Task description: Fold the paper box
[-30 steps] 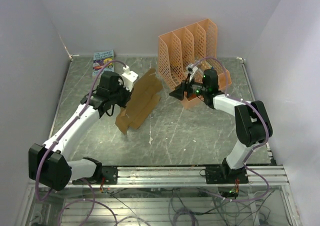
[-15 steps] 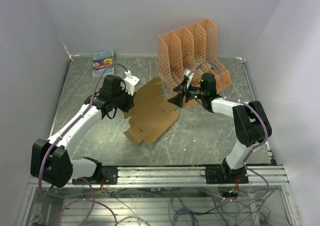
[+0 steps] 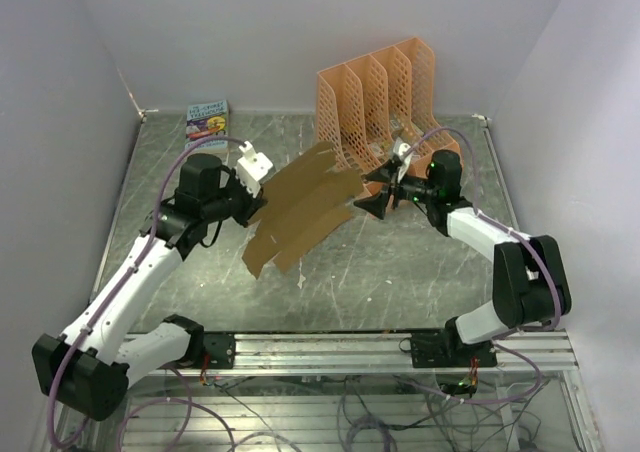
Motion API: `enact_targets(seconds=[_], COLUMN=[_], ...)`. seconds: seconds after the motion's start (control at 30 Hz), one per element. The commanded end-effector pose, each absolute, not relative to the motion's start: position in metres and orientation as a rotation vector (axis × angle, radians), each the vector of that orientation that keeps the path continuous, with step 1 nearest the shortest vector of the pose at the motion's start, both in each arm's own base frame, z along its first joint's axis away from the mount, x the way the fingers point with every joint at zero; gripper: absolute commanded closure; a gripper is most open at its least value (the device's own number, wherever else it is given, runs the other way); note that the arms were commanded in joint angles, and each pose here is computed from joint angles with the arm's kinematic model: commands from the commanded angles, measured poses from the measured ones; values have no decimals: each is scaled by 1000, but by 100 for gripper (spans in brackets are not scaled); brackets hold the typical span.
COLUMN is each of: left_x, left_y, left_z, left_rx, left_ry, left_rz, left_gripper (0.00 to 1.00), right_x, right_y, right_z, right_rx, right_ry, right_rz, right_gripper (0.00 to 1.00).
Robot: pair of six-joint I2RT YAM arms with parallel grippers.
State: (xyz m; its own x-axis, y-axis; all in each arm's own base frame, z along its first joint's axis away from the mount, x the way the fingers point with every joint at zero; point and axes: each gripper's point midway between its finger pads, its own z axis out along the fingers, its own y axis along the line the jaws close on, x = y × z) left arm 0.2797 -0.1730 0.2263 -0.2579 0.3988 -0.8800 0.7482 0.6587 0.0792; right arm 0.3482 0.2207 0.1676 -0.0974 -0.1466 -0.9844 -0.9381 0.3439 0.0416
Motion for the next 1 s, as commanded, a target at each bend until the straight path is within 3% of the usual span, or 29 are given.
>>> enact_targets(seconds=[0.0,0.4,0.83,0.97], left_x=[266,242,235,229], left_y=[-188,-210,-221,-224], left_z=[253,227,220,219], left_rx=[1049,1245,1269,1286], left_ry=[1700,1688,1679,1675], left_rz=[-443,-367,-428,-449], left_gripper=[93,93,93,93], right_x=[350,360,332,335], right_y=[204,179,167,166], right_z=[160,153,123,115], right_rx=[-928,-959,-988,-984], right_ry=[1561,1481,1544,1580], right_rz=[933,811,894,849], right_gripper=[10,9,28,29])
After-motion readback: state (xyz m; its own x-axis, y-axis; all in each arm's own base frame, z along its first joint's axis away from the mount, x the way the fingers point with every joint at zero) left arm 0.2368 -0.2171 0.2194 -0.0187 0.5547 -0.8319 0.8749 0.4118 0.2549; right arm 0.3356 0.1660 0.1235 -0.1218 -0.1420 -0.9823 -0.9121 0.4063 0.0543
